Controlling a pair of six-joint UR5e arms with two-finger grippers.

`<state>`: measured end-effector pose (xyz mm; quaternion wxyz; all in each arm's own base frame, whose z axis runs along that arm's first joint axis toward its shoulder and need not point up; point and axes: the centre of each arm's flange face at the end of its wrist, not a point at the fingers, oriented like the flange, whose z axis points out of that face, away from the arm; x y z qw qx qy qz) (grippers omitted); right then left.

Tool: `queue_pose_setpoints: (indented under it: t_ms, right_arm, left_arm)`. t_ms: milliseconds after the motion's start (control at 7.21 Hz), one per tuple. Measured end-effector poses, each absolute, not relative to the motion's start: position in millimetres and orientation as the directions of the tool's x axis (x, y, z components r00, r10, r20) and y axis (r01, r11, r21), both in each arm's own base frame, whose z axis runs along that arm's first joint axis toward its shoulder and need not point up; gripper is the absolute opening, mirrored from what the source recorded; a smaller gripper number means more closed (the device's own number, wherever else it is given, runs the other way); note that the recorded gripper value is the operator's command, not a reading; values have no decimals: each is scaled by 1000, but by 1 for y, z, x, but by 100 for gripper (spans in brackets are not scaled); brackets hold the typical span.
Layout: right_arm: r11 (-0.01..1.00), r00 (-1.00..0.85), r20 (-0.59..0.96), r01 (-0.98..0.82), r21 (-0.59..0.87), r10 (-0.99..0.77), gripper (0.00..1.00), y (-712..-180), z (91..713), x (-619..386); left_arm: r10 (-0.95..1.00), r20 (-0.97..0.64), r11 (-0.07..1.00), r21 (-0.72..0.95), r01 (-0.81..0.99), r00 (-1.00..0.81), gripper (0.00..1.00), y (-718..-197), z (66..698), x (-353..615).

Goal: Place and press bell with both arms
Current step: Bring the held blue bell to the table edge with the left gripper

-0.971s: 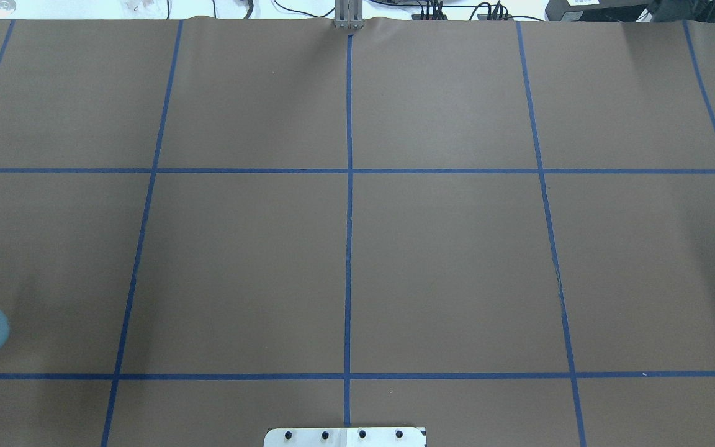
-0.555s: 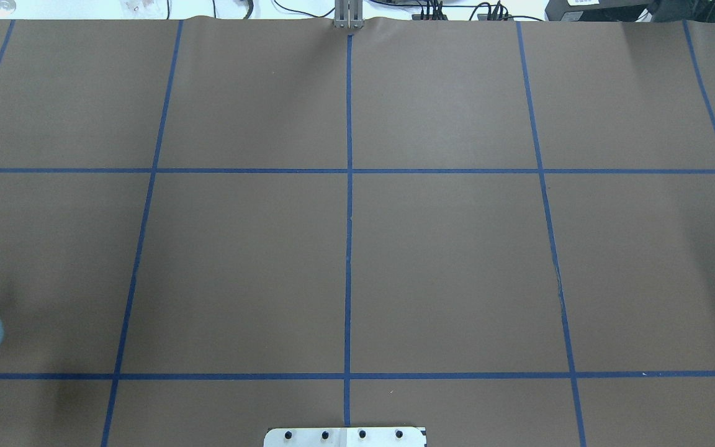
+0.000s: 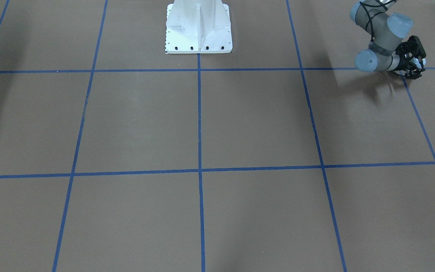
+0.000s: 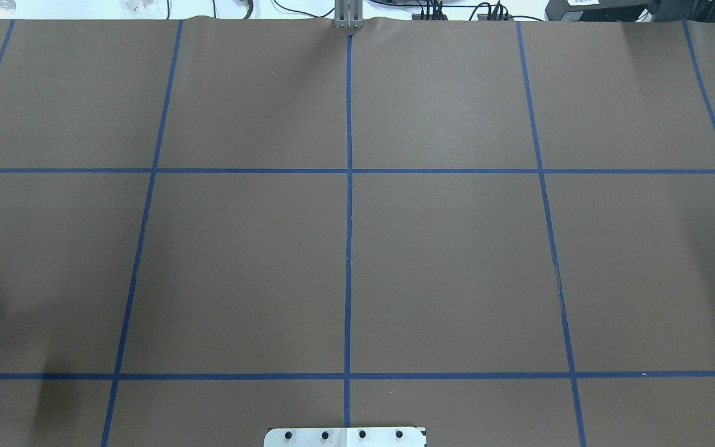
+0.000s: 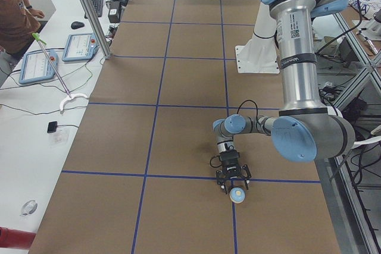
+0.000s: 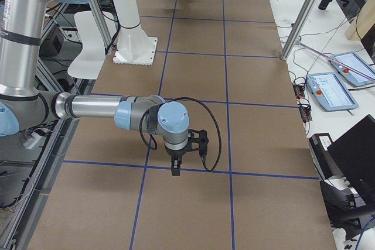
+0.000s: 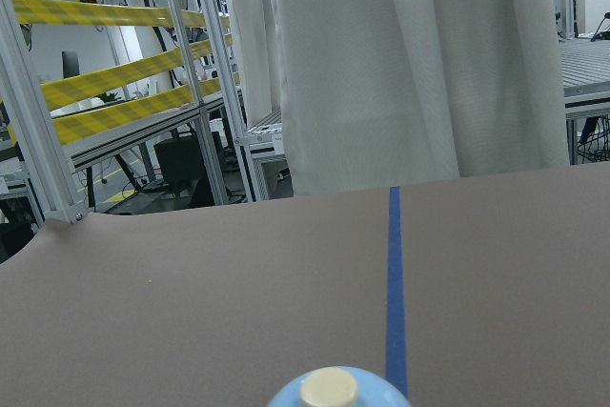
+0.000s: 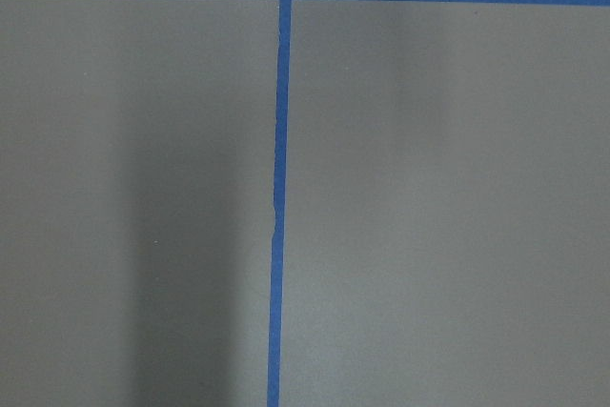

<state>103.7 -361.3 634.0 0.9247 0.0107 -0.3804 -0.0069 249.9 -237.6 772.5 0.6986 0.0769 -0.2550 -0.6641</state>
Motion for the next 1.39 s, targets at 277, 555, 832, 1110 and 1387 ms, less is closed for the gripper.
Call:
queue_pose_setpoints:
  t_ms: [277, 555, 832, 1110, 1387]
  right_arm:
    - [1000, 711, 703, 5, 27, -22, 100, -362, 633, 104]
    - [1000, 711, 703, 5, 27, -23, 100, -362, 633, 104]
    - [1000, 710, 703, 5, 30, -24, 100, -362, 632, 104]
    - [999, 711, 703, 5, 33, -27, 100, -363, 630, 104]
    - [999, 711, 702, 5, 39, -31, 100, -363, 627, 104]
  left_arm:
    - [-968, 251, 100, 451, 887, -18, 100, -236, 780, 248]
    - [-968, 249, 106, 462, 881, -14, 100, -231, 786, 248]
    - [-970, 241, 96, 472, 876, -24, 100, -227, 790, 248]
    - [-972, 231, 81, 479, 874, -36, 62, -224, 790, 251]
    - [-976, 214, 66, 491, 868, -47, 7, -216, 791, 254]
